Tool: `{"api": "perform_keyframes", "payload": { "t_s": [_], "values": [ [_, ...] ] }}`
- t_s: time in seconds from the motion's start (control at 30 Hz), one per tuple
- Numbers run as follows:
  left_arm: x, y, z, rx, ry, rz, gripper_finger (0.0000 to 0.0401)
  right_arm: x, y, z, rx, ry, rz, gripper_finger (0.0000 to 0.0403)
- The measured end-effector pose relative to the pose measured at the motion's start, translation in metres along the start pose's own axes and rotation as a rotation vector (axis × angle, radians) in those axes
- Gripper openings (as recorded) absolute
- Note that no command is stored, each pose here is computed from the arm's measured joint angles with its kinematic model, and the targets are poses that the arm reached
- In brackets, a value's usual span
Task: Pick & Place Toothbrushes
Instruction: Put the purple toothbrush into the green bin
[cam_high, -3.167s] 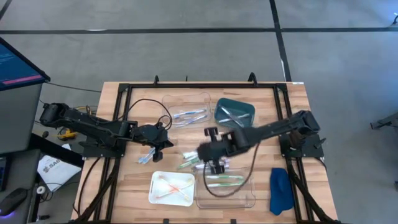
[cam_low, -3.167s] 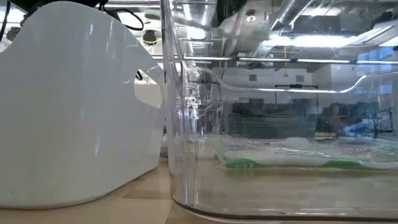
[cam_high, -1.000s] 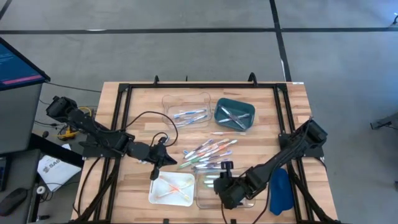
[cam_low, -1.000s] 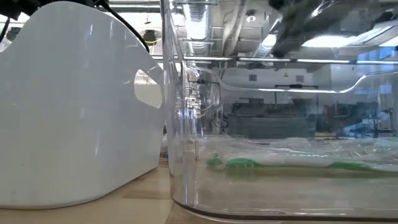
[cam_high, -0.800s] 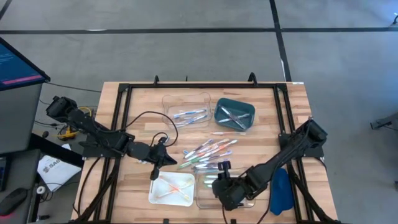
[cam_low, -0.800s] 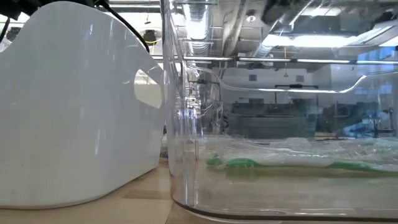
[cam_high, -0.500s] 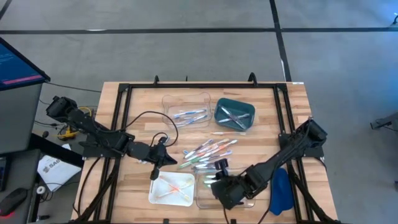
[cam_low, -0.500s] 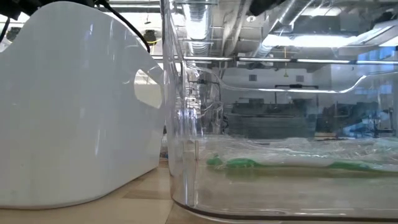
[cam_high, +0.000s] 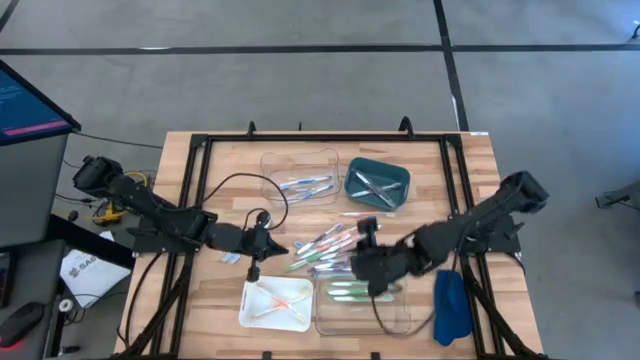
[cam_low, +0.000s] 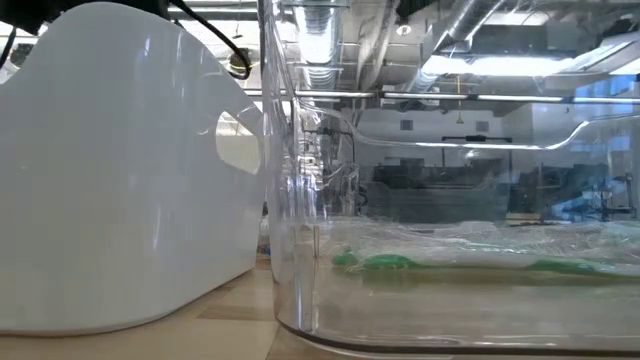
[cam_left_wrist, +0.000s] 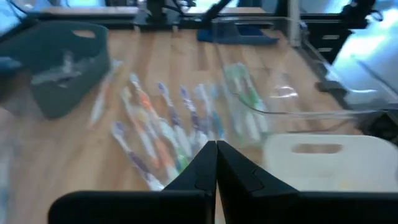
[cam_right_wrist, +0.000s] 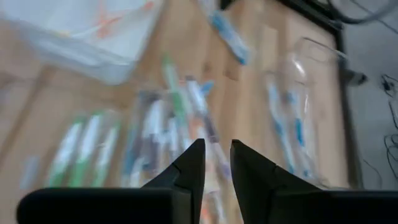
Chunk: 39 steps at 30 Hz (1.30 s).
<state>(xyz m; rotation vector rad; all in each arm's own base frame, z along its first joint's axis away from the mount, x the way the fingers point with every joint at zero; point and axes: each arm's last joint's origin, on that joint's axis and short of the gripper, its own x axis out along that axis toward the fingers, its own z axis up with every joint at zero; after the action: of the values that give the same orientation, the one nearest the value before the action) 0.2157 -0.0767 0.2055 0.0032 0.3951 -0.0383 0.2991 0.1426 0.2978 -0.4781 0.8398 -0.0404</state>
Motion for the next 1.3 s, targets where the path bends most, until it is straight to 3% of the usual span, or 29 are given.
{"api": "perform_keyframes", "payload": {
  "t_s": [0.3,0.53,0.7,0.97,1.3],
  "values": [
    [0.007,0.030,0.004,0.001,-0.010,0.096,0.0001,0.014,-0.060,-0.040,0.171,-0.034,-0.097,0.0068],
    [0.008,0.036,0.005,0.014,-0.005,0.090,0.0001,0.046,-0.084,-0.061,0.223,0.014,0.090,0.0068],
    [0.008,0.040,0.005,0.008,-0.005,0.104,0.0001,0.074,-0.085,-0.074,0.241,0.094,0.240,0.0068],
    [0.009,0.044,0.005,0.002,-0.004,0.119,0.0001,0.109,-0.064,-0.084,0.209,0.222,0.316,0.0068],
    [0.009,0.044,0.005,0.009,-0.006,0.119,0.0001,0.109,-0.042,-0.075,0.177,0.178,0.381,0.0068]
  ]
}}
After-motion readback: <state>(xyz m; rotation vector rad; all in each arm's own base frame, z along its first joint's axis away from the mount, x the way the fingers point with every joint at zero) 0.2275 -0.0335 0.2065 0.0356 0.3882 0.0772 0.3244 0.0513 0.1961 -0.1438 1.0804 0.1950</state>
